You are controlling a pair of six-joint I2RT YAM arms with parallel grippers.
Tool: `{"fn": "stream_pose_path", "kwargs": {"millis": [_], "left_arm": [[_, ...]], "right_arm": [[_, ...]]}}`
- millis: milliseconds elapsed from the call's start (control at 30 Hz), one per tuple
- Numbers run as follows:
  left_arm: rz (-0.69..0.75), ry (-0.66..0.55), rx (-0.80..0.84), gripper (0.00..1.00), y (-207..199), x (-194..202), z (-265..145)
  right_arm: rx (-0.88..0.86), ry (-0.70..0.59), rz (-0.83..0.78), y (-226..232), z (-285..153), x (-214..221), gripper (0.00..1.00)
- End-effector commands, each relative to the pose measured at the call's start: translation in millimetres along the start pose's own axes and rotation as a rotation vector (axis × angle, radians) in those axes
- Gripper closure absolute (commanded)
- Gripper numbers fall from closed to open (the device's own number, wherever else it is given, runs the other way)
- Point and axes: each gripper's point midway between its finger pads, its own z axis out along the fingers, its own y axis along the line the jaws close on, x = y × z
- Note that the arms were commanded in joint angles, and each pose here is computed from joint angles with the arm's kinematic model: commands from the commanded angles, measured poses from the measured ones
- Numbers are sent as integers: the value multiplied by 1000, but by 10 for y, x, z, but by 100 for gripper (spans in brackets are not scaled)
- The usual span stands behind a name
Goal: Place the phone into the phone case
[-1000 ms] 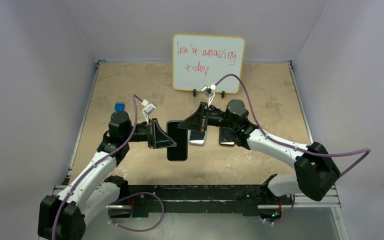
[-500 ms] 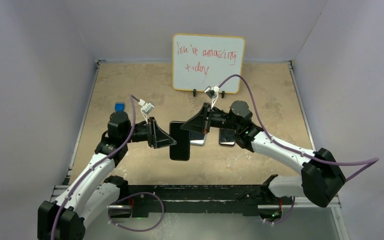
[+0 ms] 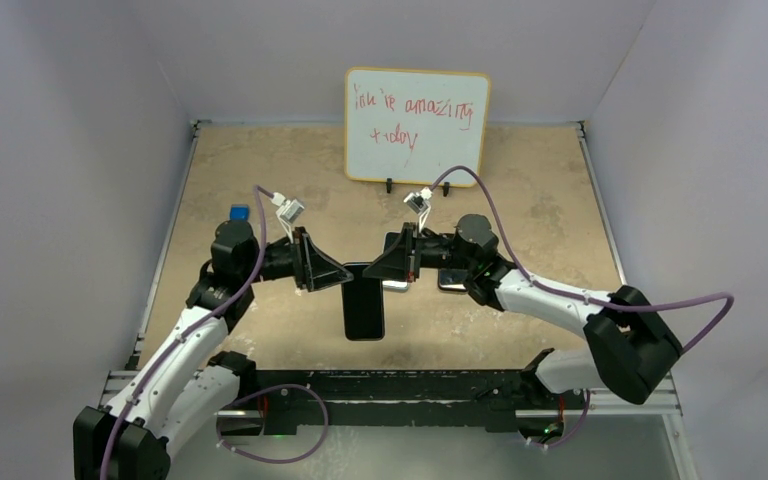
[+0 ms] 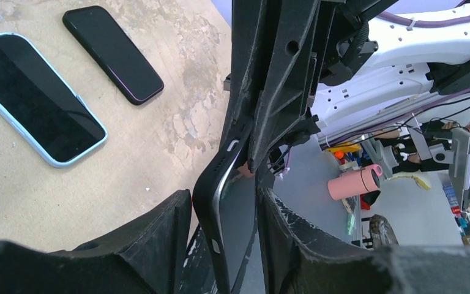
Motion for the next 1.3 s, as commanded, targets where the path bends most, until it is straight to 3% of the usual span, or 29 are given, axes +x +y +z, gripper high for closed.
{"fn": "stream_pose_path", "kwargs": {"millis": [0, 200, 267, 333, 533, 667, 700, 833, 900, 1067, 1267], "left_arm": [[76, -35, 9, 56, -52, -146, -2], [71, -30, 8, 66, -16, -128, 12], [70, -30, 7, 78, -3, -128, 19], [69, -37, -10, 98, 24, -144, 21], [64, -28, -170, 100, 271, -154, -21], [78, -24, -168, 100, 238, -171, -32], [78, -24, -163, 98, 219, -175, -35], [69, -15, -159, 66, 197, -155, -45], [59, -6, -156, 58, 202, -122, -45], [37, 7, -134, 50, 210, -52, -31], [-8, 23, -59, 48, 161, 39, 8]], "right_arm": [[-112, -40, -65, 280, 4, -147, 100], [-120, -47, -55, 286, 7, -157, 100], [-119, -48, -55, 281, 9, -156, 100], [-110, -49, -51, 258, 9, -151, 100], [-25, -45, -43, 86, 34, -145, 100], [-6, -46, -44, 56, 39, -152, 100], [-5, -47, -42, 55, 36, -152, 100], [-8, -71, -24, 88, 13, -182, 100], [-10, -102, -17, 126, 4, -239, 100], [-25, -167, -6, 205, -16, -354, 100], [-61, -244, 21, 277, -40, -482, 100]]}}
